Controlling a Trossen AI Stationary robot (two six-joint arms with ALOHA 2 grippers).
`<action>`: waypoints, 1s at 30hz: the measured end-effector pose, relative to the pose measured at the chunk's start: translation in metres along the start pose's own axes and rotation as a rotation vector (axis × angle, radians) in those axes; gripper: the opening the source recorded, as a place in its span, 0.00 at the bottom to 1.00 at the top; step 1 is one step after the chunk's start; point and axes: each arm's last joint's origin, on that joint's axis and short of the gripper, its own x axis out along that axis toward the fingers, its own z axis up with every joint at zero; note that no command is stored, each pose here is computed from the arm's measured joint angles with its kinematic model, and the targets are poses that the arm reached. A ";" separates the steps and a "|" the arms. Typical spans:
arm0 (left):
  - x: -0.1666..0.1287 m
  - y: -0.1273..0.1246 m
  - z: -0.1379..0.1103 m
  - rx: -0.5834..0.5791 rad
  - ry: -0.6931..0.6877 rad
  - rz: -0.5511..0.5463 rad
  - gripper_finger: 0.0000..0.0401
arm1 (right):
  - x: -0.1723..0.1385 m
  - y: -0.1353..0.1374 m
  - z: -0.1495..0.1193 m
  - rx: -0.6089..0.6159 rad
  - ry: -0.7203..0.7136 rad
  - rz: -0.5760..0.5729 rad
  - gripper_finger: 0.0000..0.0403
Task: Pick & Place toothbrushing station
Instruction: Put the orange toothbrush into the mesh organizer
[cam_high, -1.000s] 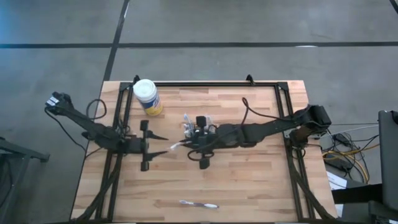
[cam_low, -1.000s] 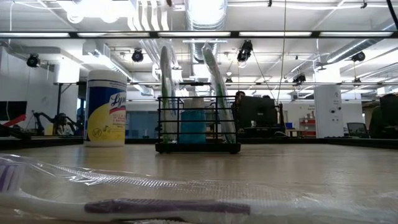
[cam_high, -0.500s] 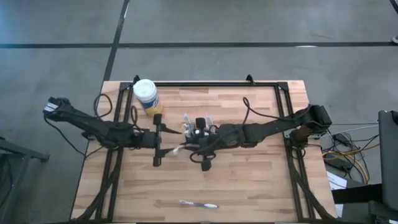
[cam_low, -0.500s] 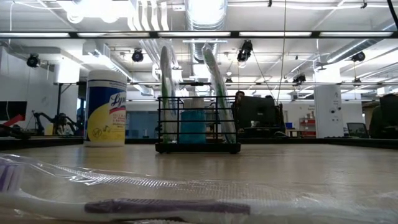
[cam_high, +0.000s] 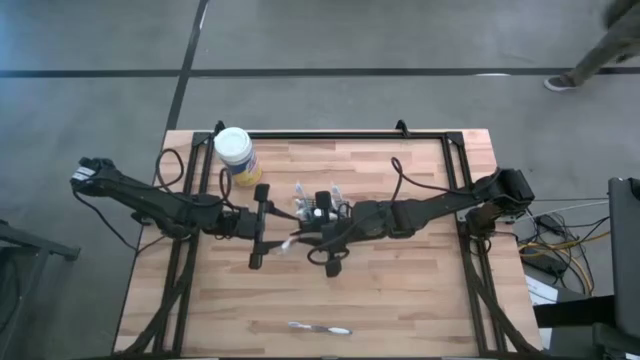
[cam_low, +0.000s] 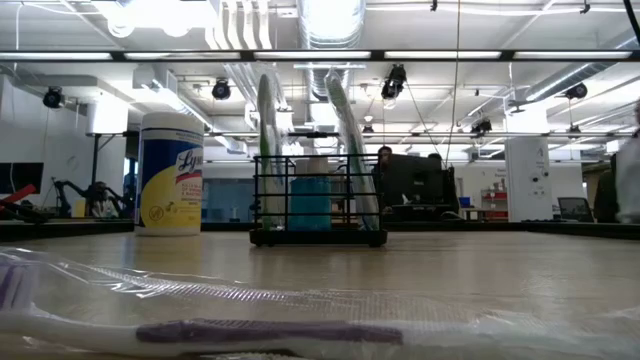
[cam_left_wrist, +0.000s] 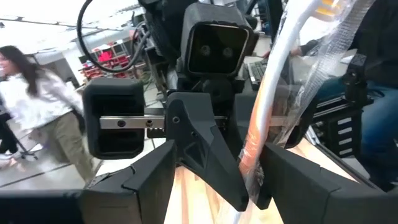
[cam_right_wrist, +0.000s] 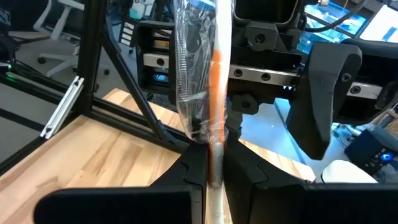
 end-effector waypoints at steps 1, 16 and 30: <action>0.000 0.000 0.000 0.004 0.002 -0.006 0.59 | 0.000 0.000 0.000 -0.001 0.001 0.000 0.06; -0.034 0.015 0.018 -0.086 -0.057 -0.025 0.69 | -0.016 -0.013 0.016 -0.001 -0.042 -0.041 0.06; -0.014 0.017 0.013 -0.099 -0.103 -0.067 0.83 | -0.014 -0.013 0.015 -0.008 -0.045 -0.041 0.06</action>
